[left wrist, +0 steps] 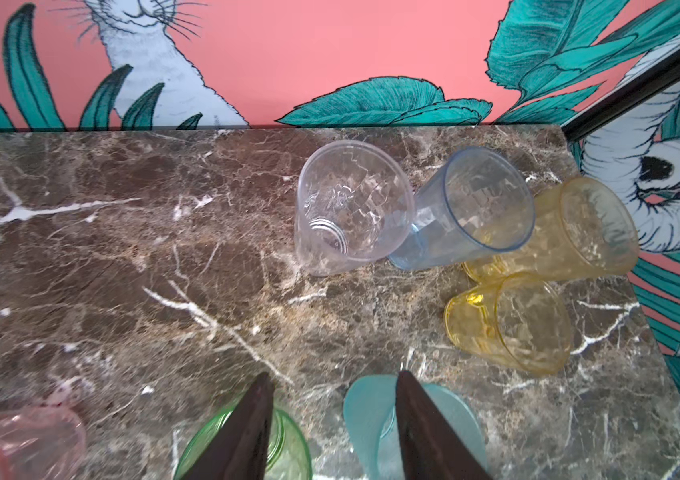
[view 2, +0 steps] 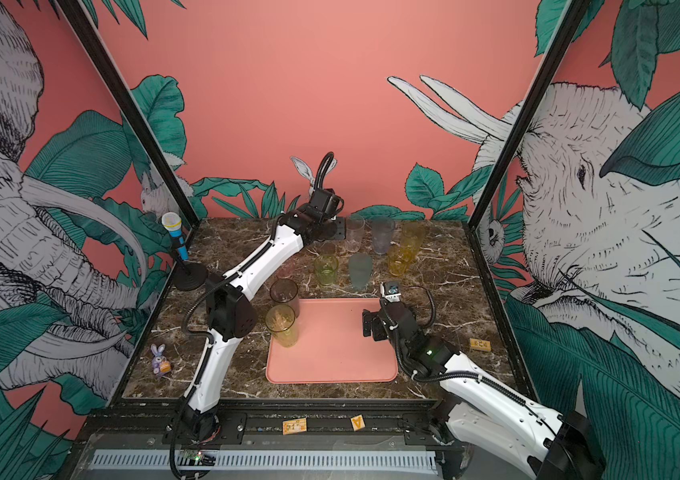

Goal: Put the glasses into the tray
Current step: 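Reach left gripper to the clear glass farthest from the robot, then close left gripper on the clear glass rim and lift it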

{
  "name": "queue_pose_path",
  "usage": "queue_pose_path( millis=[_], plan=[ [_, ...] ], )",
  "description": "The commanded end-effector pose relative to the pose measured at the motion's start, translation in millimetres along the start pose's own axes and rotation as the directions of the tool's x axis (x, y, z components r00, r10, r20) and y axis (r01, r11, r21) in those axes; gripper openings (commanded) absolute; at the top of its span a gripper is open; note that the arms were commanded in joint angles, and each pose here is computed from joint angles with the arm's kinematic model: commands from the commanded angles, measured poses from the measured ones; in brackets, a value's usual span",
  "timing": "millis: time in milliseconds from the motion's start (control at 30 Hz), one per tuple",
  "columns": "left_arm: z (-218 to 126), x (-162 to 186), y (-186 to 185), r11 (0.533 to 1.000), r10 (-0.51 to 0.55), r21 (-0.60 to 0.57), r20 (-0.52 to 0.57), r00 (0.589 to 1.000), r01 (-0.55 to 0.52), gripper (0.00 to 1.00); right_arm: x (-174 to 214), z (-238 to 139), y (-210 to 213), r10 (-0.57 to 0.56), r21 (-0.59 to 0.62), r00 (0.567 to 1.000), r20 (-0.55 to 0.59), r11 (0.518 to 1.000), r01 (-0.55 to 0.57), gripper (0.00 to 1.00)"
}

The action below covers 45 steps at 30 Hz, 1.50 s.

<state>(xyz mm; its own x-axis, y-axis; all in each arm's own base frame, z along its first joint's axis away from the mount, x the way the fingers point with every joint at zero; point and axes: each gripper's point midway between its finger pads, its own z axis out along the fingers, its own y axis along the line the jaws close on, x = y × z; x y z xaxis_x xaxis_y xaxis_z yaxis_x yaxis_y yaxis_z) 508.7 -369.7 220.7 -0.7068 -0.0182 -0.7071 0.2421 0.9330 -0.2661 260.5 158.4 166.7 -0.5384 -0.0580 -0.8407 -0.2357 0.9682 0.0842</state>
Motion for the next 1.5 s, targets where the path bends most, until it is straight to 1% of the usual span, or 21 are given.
queue_pose_path(
  millis=[0, 300, 500, 833, 1033, 1233, 1467],
  plan=[
    [1, -20, -3, 0.997, -0.077, 0.029, 0.055, 0.996, 0.075, 0.51, -3, 1, 0, 0.015, 0.0, 1.0, 0.015, 1.0, -0.015, 0.99],
    [32, -19, 5, 0.99, -0.136, 0.031, 0.075, 0.988, 0.134, 0.55, -3, 4, 2, 0.01, 0.002, 1.0, 0.003, 1.0, -0.01, 0.99],
    [47, -23, 7, 0.99, -0.141, 0.035, 0.105, 0.985, 0.138, 0.61, -3, 7, 4, 0.0, -0.001, 1.0, -0.005, 1.0, 0.0, 0.99],
    [70, -29, 17, 0.98, -0.192, 0.068, 0.12, 0.974, 0.185, 0.65, -3, 11, 3, -0.004, 0.019, 1.0, -0.026, 1.0, 0.004, 0.99],
    [76, -32, 22, 0.977, -0.206, 0.074, 0.134, 0.969, 0.198, 0.66, -3, 11, 1, 0.002, 0.031, 1.0, -0.025, 1.0, -0.001, 0.99],
    [82, -25, 29, 0.974, -0.226, 0.045, 0.121, 0.967, 0.222, 0.65, -3, 11, 0, 0.004, 0.04, 1.0, -0.026, 0.999, -0.003, 0.99],
    [85, -24, 31, 0.971, -0.239, 0.048, 0.117, 0.964, 0.234, 0.63, -2, 10, -2, 0.009, 0.047, 1.0, -0.024, 0.999, -0.008, 0.99]
  ],
)
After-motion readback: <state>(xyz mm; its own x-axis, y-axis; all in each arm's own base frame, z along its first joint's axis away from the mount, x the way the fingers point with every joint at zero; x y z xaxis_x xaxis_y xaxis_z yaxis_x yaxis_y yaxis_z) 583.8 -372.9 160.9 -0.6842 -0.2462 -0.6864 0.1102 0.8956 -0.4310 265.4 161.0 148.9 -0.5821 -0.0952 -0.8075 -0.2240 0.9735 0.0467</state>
